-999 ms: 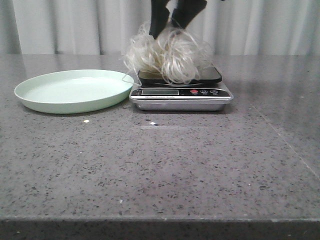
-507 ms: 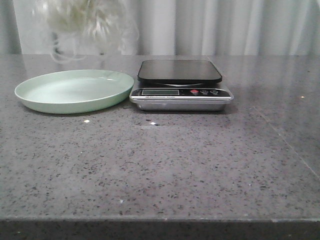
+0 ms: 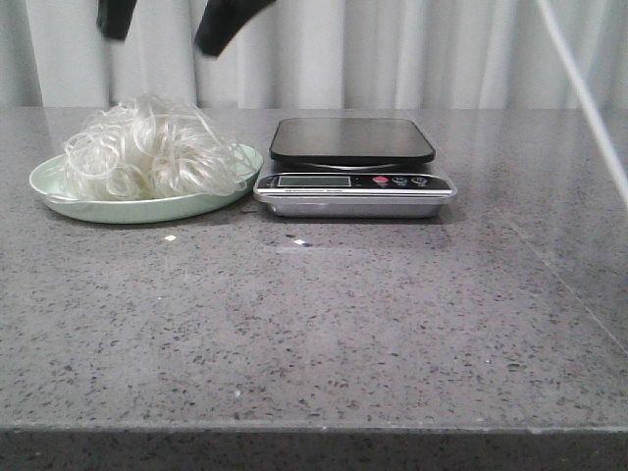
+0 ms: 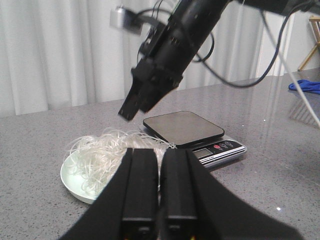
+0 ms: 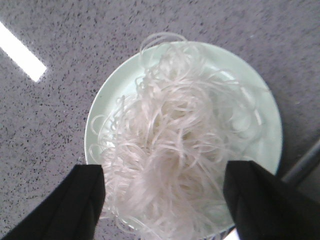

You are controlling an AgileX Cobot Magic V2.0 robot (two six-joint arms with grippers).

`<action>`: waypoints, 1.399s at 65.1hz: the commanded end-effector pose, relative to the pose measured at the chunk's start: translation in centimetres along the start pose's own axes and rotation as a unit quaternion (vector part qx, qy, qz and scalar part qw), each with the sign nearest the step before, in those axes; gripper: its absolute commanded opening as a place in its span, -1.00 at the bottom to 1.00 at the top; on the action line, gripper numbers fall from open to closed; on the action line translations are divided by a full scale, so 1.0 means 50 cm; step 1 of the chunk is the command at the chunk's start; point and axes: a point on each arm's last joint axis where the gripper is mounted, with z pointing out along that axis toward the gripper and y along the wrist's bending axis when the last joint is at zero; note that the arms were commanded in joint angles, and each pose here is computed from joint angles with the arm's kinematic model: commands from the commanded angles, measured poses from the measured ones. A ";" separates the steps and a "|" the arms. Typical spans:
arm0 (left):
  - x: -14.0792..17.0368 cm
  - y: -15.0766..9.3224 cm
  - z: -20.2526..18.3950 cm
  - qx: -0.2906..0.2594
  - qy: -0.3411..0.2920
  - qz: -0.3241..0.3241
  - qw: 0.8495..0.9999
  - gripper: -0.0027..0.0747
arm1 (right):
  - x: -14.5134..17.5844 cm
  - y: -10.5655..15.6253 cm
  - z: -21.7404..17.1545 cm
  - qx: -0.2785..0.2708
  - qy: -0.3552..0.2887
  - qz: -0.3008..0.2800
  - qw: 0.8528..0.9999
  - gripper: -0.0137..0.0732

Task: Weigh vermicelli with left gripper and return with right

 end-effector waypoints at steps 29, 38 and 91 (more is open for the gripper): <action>-0.030 -0.001 -0.003 0.006 -0.049 -0.010 0.999 -0.60 | 0.054 0.007 -0.347 0.090 -0.098 -0.030 0.991 0.69; -0.030 -0.001 -0.003 0.006 -0.049 -0.010 0.999 -0.60 | 0.099 0.007 -0.380 0.091 -0.123 -0.033 0.988 0.69; -0.032 -0.001 -0.003 0.005 -0.053 -0.010 0.999 -0.60 | 0.643 -0.033 -0.495 0.056 -0.386 -0.057 0.919 0.69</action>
